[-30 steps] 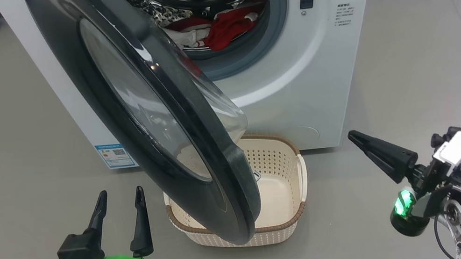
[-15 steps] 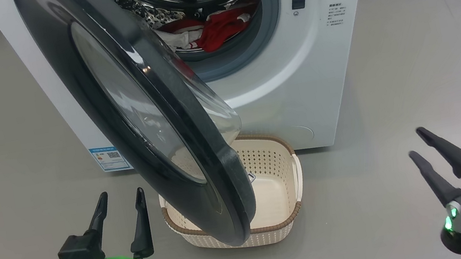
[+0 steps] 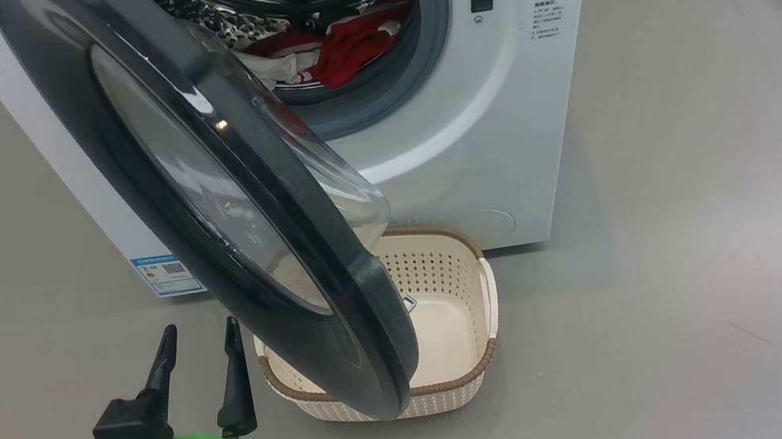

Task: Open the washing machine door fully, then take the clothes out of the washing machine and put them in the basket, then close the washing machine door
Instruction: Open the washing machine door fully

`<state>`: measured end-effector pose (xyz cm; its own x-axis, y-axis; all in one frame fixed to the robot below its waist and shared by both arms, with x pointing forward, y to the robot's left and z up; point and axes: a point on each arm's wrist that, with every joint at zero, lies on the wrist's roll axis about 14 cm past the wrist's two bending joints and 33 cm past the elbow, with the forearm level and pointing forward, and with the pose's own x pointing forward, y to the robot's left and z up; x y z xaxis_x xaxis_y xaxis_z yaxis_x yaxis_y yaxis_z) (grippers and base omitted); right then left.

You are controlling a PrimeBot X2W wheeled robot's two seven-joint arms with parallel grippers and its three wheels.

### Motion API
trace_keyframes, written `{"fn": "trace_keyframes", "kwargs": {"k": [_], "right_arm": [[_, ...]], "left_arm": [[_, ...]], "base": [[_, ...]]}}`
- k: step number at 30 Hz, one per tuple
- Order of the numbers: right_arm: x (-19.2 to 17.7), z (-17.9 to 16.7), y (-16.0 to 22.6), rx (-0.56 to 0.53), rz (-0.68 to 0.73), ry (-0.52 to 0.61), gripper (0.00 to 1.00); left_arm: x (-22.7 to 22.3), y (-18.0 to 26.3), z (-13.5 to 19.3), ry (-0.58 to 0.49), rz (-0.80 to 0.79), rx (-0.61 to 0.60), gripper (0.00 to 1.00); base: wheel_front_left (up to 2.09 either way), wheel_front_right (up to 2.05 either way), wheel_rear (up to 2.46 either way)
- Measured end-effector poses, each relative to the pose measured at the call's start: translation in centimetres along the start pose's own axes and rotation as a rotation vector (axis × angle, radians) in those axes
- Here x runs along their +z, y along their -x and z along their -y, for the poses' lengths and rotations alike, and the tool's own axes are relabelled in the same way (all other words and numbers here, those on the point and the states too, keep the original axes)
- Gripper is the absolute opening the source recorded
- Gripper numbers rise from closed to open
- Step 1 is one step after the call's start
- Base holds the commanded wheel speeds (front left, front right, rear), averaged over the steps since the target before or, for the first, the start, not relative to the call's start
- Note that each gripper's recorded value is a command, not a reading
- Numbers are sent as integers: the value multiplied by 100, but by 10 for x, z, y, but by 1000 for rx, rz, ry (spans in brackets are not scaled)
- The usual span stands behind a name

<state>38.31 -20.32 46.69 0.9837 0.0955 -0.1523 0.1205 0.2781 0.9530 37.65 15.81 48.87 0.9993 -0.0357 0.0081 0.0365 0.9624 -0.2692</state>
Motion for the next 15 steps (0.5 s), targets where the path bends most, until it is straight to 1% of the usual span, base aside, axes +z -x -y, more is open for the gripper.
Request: {"fn": "trace_keyframes", "kwargs": {"k": [2, 6, 7, 10, 12, 15], "right_arm": [[15, 3, 4, -15, 54, 97, 100], [30, 3, 8, -28, 119, 288, 100], [32, 2, 8, -27, 133, 330, 100], [42, -2, 11, -20, 169, 516, 100], [49, -5, 14, -9, 205, 599, 100], [54, -14, 15, 12, 236, 773, 100]], "left_arm": [[-1, -1, 3, 1, -3, -11, 100], [-1, -1, 5, 1, -4, -16, 100], [-1, -1, 5, 1, -4, -18, 100], [-2, -1, 7, 1, -5, -23, 100], [-2, -2, 8, 1, -6, -29, 100], [-2, -2, 10, 1, -7, -35, 100]], "base": [[0, 0, 0], [0, 0, 0], [0, 0, 0], [0, 0, 0], [0, 0, 0], [0, 0, 0]]}}
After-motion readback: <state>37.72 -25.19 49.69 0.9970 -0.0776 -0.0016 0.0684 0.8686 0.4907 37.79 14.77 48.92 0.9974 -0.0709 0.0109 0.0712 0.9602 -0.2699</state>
